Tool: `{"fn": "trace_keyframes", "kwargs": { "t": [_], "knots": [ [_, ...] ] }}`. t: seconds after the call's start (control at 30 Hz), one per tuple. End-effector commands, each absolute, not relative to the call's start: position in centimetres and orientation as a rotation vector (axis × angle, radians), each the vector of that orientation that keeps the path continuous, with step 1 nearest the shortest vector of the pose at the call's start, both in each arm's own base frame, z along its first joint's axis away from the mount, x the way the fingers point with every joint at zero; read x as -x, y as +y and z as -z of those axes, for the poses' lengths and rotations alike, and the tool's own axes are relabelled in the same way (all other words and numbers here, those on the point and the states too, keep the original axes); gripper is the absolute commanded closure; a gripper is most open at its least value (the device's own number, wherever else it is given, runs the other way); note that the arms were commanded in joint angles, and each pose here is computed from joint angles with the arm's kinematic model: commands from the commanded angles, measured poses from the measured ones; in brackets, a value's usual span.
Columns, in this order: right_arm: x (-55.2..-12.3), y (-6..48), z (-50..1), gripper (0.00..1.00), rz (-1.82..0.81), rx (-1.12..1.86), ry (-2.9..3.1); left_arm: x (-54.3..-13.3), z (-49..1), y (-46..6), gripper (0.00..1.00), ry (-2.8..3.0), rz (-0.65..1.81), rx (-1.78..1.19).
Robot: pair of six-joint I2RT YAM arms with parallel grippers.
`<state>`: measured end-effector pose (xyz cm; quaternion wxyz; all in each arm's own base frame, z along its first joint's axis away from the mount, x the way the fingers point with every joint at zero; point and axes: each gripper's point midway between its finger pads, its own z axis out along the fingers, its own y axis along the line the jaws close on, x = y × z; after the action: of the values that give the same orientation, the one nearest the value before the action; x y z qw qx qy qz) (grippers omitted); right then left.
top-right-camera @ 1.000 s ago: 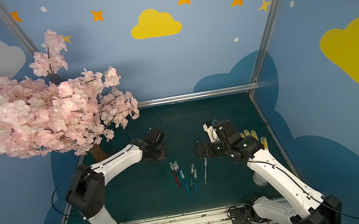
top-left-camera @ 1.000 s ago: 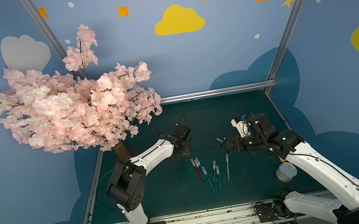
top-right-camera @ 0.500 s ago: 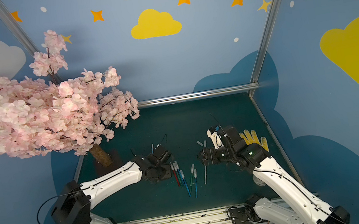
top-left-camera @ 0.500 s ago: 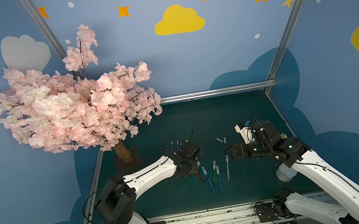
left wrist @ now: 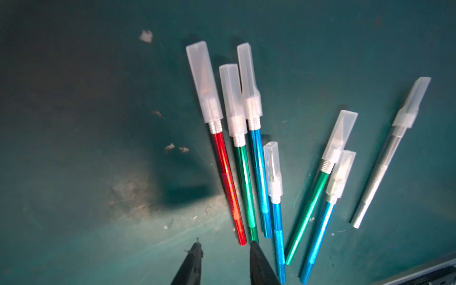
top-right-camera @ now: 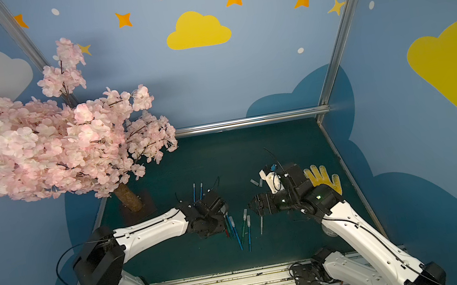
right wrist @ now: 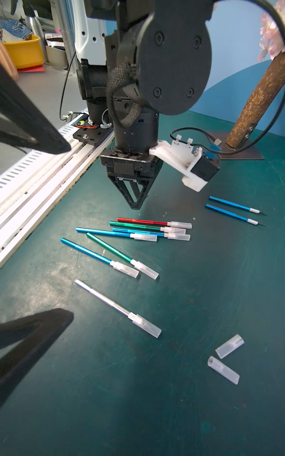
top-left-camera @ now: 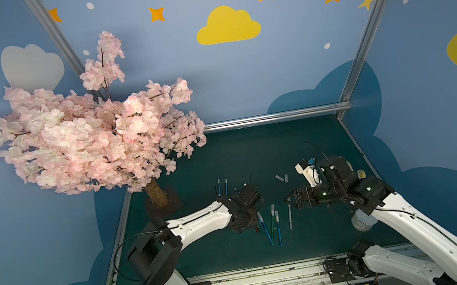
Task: Remove protective caps from carving knives
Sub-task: Pick up the carving knife from the center of the board.
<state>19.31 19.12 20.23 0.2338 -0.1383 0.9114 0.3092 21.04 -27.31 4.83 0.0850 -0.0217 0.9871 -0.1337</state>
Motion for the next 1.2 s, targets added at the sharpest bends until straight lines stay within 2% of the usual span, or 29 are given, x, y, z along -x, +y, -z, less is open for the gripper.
{"fn": "trace_keyframes", "kwargs": {
  "t": [0.0, 0.83, 1.17],
  "knots": [
    [-18.8, 19.1, -20.0, 0.02, -0.855, 0.392, 2.507, -21.1, -4.5, -28.0, 0.67, 2.95, 0.413, 0.064],
    [-19.1, 19.3, -19.5, 0.02, -0.842, 0.39, 2.523, -21.7, -1.9, -28.4, 0.72, 2.992, 0.319, 0.042],
    [-19.2, 19.3, -19.6, 0.02, -0.836, 0.386, 2.523, -21.5, -1.4, -26.7, 0.75, 3.005, 0.197, 0.044]
  ]
}}
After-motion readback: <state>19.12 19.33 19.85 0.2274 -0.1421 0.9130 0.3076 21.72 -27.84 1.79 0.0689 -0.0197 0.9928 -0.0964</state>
